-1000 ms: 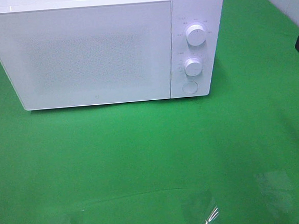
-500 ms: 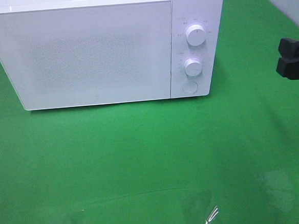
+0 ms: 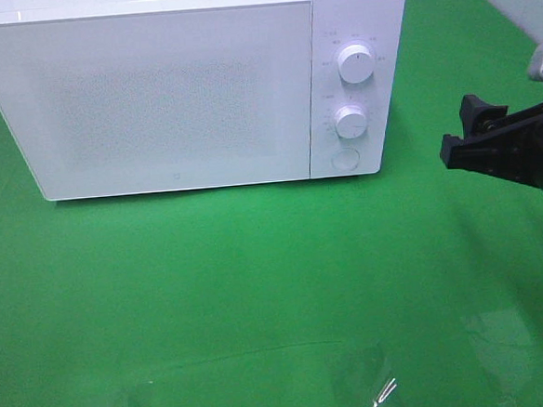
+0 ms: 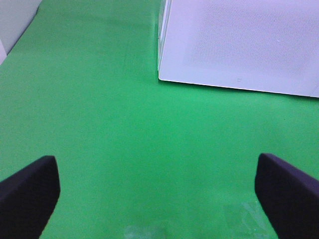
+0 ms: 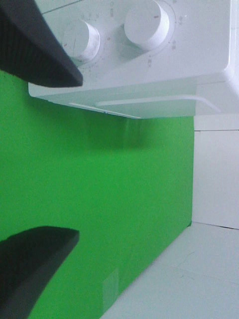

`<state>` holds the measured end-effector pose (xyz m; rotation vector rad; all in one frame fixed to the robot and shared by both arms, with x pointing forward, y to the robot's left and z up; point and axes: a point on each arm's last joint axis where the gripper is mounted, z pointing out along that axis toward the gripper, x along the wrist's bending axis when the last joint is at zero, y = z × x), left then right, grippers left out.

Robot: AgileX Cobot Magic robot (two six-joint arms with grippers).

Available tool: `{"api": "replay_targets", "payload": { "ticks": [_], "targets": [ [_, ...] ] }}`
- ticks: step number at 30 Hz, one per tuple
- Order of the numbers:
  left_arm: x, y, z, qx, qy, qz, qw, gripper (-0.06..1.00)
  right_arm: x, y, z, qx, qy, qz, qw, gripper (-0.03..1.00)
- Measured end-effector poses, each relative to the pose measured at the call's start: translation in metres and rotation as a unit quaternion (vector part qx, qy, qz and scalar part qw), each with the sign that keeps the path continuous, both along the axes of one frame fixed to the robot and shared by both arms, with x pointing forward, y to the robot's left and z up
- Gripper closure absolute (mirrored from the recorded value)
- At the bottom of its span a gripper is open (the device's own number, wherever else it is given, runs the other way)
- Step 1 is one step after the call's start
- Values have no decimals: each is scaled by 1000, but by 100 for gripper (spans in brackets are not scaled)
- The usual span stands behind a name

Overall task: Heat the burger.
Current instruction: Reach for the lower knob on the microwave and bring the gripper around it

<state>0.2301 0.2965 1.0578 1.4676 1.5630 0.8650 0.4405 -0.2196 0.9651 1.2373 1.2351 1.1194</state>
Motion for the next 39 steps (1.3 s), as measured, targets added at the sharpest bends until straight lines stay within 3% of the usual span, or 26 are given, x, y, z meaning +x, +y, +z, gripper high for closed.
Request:
{"api": "replay_targets", "payload": {
  "ticks": [18,39],
  "targets": [
    [0,0,0,0,0,0,1000,-4,6,68,-21,-10,23,61,998,22],
    [0,0,0,0,0,0,1000,-4,40,96,-41,-13,28,46,998,21]
  ]
}}
